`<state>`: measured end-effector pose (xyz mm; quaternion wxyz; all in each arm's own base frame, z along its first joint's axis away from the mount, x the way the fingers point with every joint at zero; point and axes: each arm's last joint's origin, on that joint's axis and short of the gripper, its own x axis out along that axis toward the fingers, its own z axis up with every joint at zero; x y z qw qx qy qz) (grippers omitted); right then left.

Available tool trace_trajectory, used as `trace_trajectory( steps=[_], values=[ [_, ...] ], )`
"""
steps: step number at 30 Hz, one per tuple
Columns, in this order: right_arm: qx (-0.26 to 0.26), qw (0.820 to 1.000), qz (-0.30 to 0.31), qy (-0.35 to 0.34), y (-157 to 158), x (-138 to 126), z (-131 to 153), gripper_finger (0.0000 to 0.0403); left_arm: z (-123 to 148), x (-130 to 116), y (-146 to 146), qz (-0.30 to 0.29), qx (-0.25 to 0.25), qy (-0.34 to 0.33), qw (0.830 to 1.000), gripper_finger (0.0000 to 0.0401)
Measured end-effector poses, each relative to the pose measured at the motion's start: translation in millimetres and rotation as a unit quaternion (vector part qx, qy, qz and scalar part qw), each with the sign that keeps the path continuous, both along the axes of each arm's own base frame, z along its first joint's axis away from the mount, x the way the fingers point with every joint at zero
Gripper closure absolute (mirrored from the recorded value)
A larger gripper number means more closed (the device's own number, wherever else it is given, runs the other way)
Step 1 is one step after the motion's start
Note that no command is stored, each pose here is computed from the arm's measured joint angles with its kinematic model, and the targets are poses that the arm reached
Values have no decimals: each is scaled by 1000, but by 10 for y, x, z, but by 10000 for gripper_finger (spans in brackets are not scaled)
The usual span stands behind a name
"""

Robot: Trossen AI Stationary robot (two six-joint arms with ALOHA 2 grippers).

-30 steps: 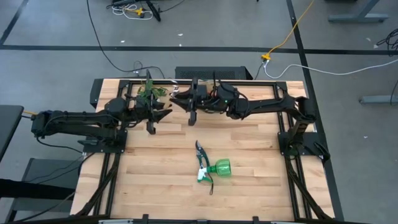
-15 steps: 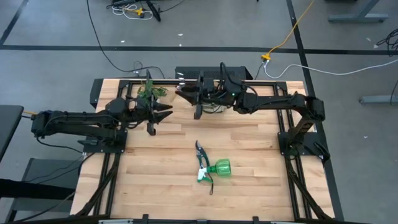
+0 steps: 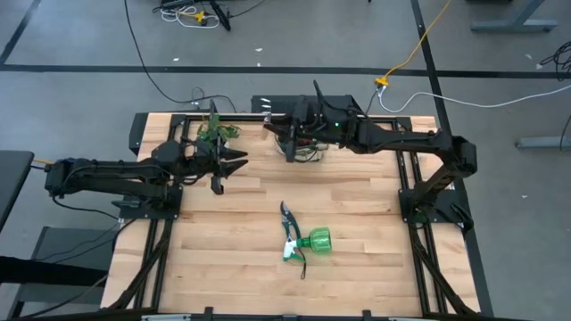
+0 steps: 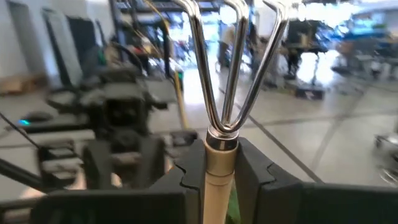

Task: Pick & Place Garden tools in Gardening bag
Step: Put the brown hand rake into the gardening bag

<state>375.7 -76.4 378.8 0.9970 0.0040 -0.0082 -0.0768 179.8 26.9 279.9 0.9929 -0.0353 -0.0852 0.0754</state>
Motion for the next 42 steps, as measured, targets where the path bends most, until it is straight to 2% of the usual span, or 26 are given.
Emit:
trace_trajectory(
  steps=[12,22,28,35,42],
  values=[
    [16,990,-90,110,-342,-192,-136,358,-8,1,2,1,-2,4,1000,293],
    [32,971,-140,193,-597,-332,-292,358,-22,3,2,1,-3,11,1000,293],
    [26,953,-182,242,-673,-404,-373,358,-22,3,2,1,-2,11,1000,293],
    [13,943,-189,274,-669,-428,-438,358,-22,3,3,2,-2,11,1000,293],
    [11,928,-200,314,-701,-480,-748,358,-20,2,2,2,-2,11,1000,293]
  ],
)
